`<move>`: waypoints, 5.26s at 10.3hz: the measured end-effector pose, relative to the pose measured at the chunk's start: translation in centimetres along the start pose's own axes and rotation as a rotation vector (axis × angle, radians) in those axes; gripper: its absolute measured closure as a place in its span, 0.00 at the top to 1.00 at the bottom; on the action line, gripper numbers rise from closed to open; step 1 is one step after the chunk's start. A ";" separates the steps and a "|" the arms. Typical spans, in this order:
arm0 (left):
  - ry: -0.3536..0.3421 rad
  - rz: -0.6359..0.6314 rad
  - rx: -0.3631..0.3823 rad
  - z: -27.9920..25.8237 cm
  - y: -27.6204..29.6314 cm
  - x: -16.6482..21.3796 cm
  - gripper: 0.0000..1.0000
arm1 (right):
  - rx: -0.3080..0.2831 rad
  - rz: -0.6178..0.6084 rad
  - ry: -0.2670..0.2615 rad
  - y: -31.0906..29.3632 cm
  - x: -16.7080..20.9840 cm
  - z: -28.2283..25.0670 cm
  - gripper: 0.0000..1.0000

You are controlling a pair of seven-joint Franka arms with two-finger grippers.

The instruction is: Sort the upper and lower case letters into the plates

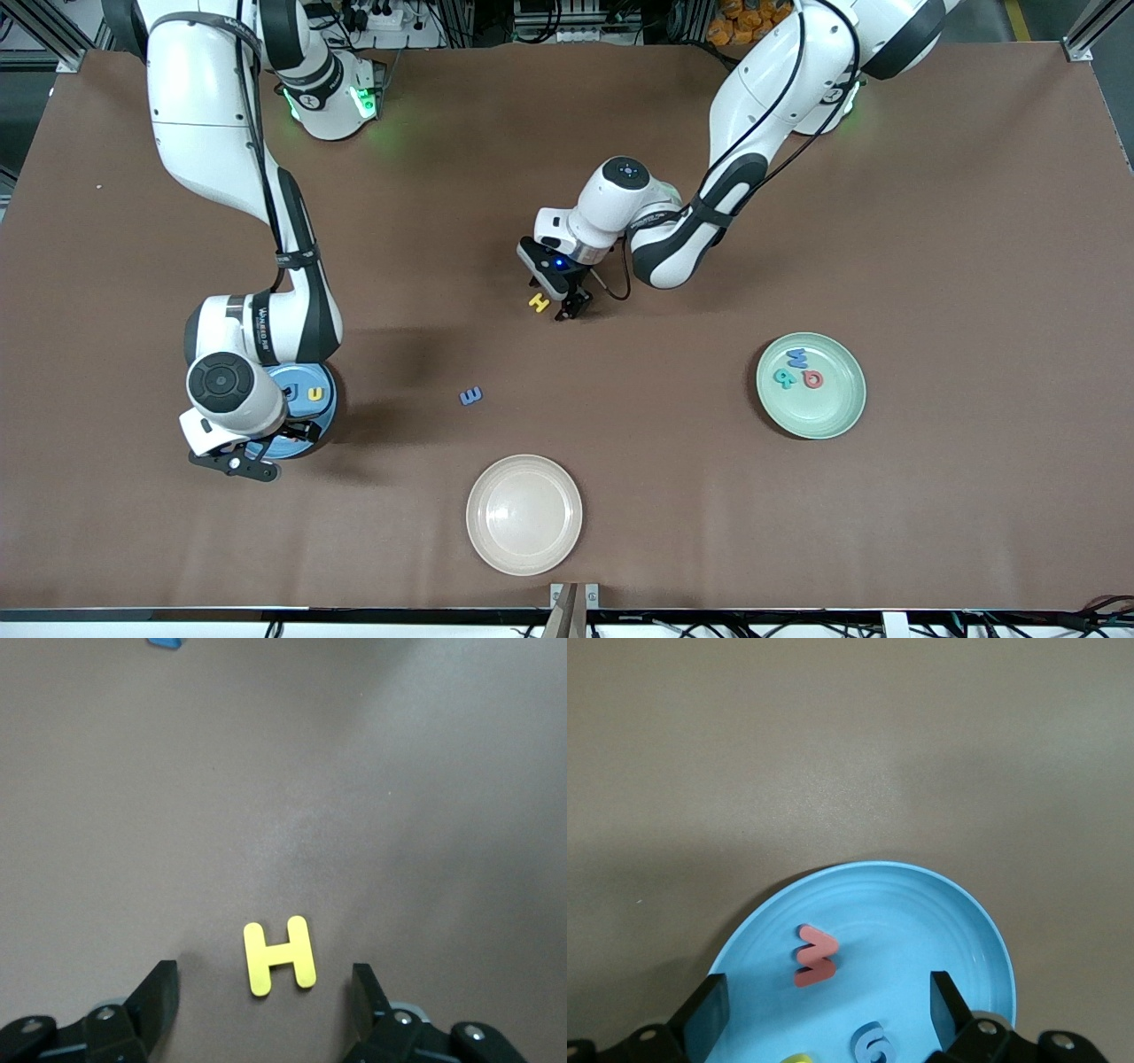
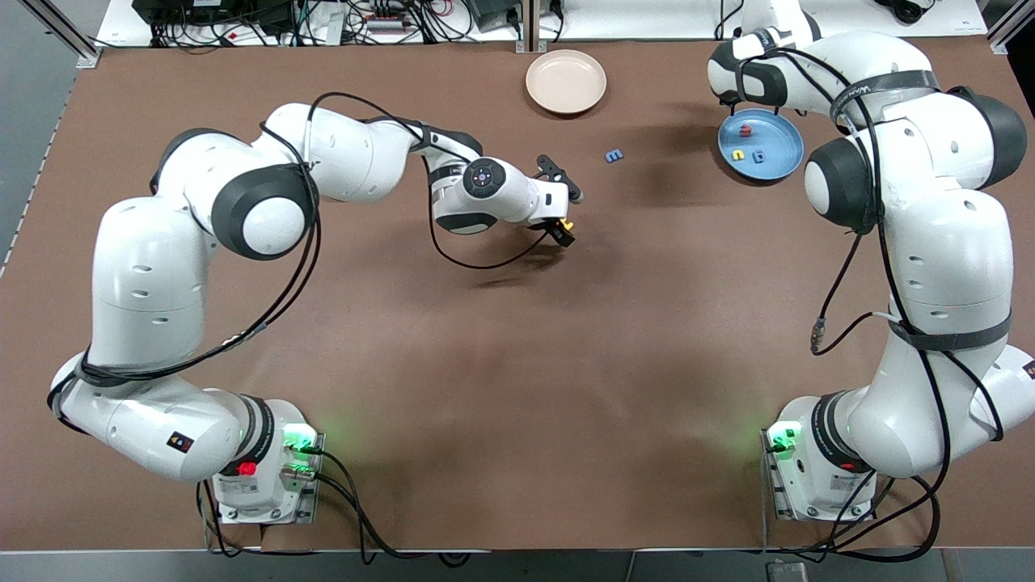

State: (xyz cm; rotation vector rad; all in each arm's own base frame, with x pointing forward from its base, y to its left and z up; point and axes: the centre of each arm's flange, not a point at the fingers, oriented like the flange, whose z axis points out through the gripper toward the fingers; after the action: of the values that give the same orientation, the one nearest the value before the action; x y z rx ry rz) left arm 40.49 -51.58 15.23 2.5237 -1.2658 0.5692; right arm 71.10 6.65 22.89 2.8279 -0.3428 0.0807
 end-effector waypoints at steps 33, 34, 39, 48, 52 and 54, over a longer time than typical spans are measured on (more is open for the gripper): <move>-0.096 -0.126 0.194 -1.8 -11.9 1.4 0.33 | 0.167 0.211 -0.047 -11.7 -5.0 -3.4 1.00; -0.187 -0.156 0.212 -2.6 -12.5 1.3 0.33 | 0.178 0.262 -0.056 -13.9 -6.3 -4.1 1.00; -0.535 -0.006 0.098 -14.3 -28.6 -4.0 0.33 | 0.253 0.587 -0.190 -19.4 -10.2 -5.2 1.00; -0.584 0.108 -0.087 -19.7 -42.4 -18.6 0.33 | 0.260 0.801 -0.219 -23.1 -12.7 -2.5 1.00; -0.580 0.120 -0.090 -19.4 -42.0 -18.0 0.33 | 0.267 0.796 -0.218 -23.6 -12.9 -2.4 0.91; -0.584 0.122 -0.084 -19.1 -42.1 -17.7 0.44 | 0.271 0.792 -0.217 -23.9 -13.0 -2.5 0.73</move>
State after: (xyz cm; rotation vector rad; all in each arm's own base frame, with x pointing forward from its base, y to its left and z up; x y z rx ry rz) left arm 60.55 -6.77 21.83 2.6452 -1.5909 -0.2256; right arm 64.21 32.54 17.44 2.7612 -1.5803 -0.0204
